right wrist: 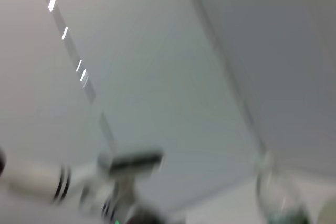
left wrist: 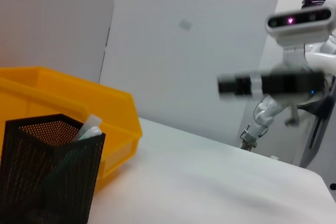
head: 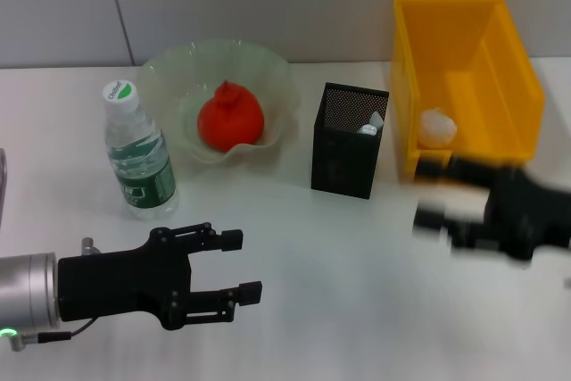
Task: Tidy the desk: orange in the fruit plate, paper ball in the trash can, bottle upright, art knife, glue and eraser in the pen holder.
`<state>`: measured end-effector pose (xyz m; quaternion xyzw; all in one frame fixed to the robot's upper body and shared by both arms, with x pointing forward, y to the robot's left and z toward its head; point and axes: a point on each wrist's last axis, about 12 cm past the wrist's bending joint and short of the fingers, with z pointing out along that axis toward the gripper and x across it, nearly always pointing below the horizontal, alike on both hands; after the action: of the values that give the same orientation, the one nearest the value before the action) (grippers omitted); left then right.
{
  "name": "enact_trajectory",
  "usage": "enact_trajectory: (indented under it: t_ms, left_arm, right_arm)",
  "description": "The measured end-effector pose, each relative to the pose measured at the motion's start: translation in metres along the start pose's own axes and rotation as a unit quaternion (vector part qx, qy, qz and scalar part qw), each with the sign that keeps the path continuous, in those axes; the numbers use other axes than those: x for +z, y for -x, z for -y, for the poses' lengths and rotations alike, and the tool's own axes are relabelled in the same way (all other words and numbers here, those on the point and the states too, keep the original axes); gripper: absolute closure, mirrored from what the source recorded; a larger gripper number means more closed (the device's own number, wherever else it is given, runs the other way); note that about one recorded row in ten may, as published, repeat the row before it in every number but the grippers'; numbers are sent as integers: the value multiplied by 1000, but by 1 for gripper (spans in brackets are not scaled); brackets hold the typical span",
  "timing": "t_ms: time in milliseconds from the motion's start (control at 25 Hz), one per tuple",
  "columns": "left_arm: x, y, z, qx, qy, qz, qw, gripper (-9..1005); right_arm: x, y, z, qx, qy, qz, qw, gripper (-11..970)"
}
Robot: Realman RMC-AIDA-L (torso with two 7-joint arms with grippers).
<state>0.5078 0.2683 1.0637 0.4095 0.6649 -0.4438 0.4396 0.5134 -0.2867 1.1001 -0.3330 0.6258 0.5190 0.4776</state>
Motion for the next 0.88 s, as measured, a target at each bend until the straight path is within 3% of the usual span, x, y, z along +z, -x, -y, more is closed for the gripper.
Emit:
enact_trajectory:
  t_ms: [280,880]
  left_arm:
    - [2,6,-4,9,-9,-9,1000,226]
    - [-3,6,12,-6,-73,-1,997,226]
  right_arm:
    - [10,-28,-5,-9,14,-90,996,145]
    - [29,-36,-2,-41,13,-112,993,149]
